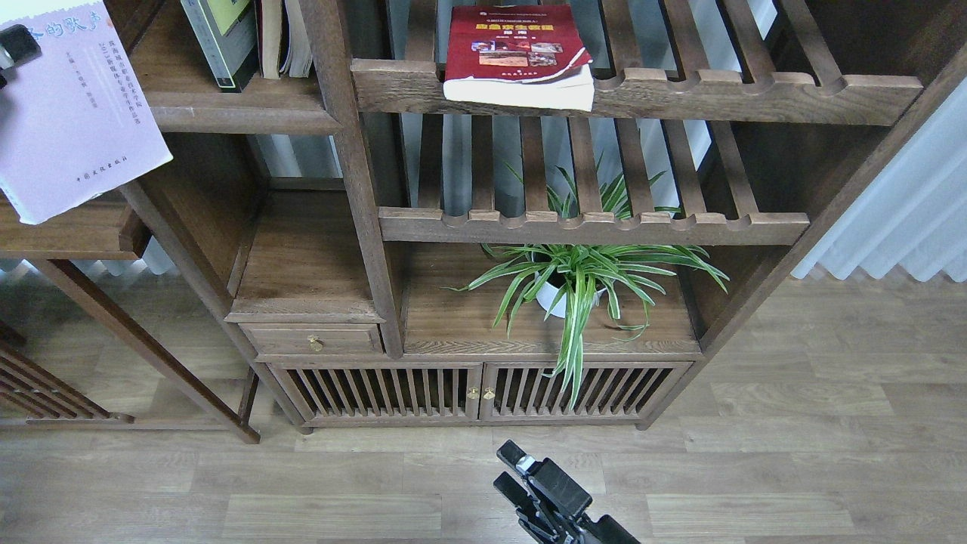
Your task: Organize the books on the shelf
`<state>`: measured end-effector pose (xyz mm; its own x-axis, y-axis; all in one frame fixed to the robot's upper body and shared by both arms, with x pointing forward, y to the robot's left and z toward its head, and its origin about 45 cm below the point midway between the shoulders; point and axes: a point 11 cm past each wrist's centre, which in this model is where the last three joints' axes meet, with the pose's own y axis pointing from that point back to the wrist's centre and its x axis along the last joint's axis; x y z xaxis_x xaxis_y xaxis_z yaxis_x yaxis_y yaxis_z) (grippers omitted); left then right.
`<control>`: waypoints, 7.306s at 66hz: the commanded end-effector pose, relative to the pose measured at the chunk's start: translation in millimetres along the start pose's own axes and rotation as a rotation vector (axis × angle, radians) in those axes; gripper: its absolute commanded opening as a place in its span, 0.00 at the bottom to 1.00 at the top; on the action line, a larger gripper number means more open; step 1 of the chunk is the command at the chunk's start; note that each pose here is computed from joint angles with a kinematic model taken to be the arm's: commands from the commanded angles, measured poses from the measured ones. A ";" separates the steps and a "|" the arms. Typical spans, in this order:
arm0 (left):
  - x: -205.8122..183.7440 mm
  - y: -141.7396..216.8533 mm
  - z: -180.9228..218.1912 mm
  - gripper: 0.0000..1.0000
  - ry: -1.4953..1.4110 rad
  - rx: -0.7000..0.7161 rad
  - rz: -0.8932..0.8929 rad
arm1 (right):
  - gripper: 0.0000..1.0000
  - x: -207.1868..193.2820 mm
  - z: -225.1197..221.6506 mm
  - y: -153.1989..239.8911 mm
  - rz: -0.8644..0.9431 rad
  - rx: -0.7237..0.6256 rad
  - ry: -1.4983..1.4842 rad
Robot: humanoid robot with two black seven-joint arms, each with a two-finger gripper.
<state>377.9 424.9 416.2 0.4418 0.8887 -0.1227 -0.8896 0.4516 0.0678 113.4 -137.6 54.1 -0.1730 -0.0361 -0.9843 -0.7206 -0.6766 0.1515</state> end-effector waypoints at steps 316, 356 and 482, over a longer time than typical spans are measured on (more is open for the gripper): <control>-26.3 -181.3 41.6 0.01 -0.480 -0.249 0.110 | 0.88 -220.2 -124.9 -102.7 -0.679 0.279 0.025; -34.6 -208.2 9.4 0.07 -0.377 -0.222 0.209 | 0.87 -223.7 -125.4 -103.1 -0.689 0.283 0.024; -35.4 -14.9 -141.4 1.00 -0.016 -0.048 -0.075 | 0.87 -212.8 -57.0 -144.1 -0.447 0.047 0.271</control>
<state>365.3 358.5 297.3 0.5536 0.8280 -0.0895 -0.8325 0.5530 -0.0336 285.3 -87.8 228.3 0.3244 0.1004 -0.9406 -0.7380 -0.5952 -0.3180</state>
